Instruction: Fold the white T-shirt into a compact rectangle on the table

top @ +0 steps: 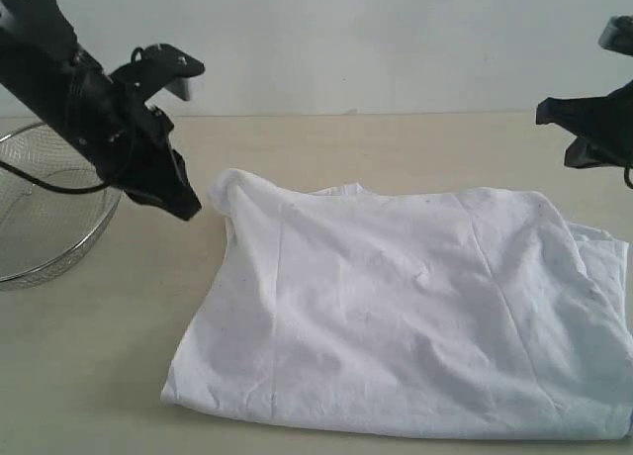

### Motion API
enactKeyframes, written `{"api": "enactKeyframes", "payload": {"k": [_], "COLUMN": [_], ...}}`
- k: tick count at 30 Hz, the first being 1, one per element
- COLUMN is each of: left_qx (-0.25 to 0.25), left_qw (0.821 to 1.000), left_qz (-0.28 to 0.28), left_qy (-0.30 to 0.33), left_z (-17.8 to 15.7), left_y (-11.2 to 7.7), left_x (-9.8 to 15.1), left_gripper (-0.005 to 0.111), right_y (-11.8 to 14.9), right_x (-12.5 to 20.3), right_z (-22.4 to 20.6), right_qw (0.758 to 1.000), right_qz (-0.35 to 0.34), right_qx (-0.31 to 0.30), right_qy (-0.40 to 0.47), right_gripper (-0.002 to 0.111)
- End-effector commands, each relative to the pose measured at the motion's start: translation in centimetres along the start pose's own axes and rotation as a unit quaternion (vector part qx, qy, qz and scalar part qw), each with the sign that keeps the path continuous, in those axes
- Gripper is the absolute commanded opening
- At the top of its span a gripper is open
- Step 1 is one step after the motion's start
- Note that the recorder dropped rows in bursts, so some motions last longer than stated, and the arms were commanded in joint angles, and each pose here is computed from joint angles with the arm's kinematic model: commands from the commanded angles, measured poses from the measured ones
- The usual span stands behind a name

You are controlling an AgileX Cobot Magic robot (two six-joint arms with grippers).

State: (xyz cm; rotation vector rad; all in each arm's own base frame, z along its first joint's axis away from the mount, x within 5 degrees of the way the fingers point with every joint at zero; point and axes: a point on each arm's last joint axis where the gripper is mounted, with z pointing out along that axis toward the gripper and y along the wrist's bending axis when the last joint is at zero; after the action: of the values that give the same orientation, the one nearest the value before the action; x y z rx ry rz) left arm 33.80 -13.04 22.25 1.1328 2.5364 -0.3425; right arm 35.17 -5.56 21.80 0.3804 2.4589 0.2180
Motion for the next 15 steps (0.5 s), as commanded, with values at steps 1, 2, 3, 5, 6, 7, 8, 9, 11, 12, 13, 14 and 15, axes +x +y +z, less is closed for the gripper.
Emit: {"api": "enactKeyframes", "payload": {"k": [1,2,3,5,6,7,8,9,11,12,13,14,15], "left_qx": [0.051,0.058,0.067,0.087,0.094,0.099,0.1,0.096,0.088,0.082,0.078,0.076,0.074], "left_qw": [0.999,0.998,0.998,0.996,0.995,0.995,0.995,0.995,0.996,0.996,0.996,0.996,0.996], "left_qz": [-0.005,-0.002,-0.003,-0.004,-0.002,0.002,0.003,0.0,-0.011,-0.019,-0.026,-0.03,-0.033], "left_qy": [-0.012,-0.01,-0.005,0.009,0.017,0.024,0.029,0.031,0.032,0.034,0.035,0.038,0.041], "left_z": [1.9,2.4,2.8,3.4,3.8,4.1,4.5,4.8,5.5,5.8,6.0,6.2,6.4], "left_y": [-3.1,-3.8,-4.4,-5.6,-6.2,-6.7,-7.1,-7.3,-7.3,-7.3,-7.2,-7.3,-7.3], "left_x": [0.3,0.5,0.7,1.2,1.6,1.8,2.2,2.6,3.5,4.0,4.4,4.7,5.1], "left_gripper": [0.005,0.005,0.005,0.005,0.005,0.005,0.005,0.005,0.005,0.005,0.005,0.005,0.005], "right_y": [1.5,1.8,2.1,2.6,2.9,3.2,3.4,3.6,3.8,3.9,3.7,3.6,3.5], "right_x": [3.0,4.0,5.0,6.6,7.3,7.7,8.3,8.9,10.0,10.6,11.1,11.4,11.8], "right_z": [-3.1,-3.5,-4.0,-4.7,-5.0,-5.4,-5.5,-5.6,-5.4,-5.2,-5.1,-5.0,-4.9], "right_qw": [0.998,0.997,0.996,0.994,0.993,0.992,0.991,0.989,0.985,0.983,0.982,0.982,0.981], "right_qz": [-0.015,-0.024,-0.032,-0.041,-0.048,-0.054,-0.061,-0.068,-0.078,-0.083,-0.083,-0.08,-0.077], "right_qx": [-0.025,-0.031,-0.036,-0.044,-0.049,-0.052,-0.055,-0.057,-0.058,-0.058,-0.056,-0.055,-0.053], "right_qy": [0.048,0.062,0.075,0.094,0.1,0.103,0.11,0.12,0.145,0.156,0.161,0.164,0.167], "right_gripper": [0.0,0.0,0.0,0.0,0.0,0.0,0.0,0.0,0.0,0.0,0.0,0.0,0.0]}}
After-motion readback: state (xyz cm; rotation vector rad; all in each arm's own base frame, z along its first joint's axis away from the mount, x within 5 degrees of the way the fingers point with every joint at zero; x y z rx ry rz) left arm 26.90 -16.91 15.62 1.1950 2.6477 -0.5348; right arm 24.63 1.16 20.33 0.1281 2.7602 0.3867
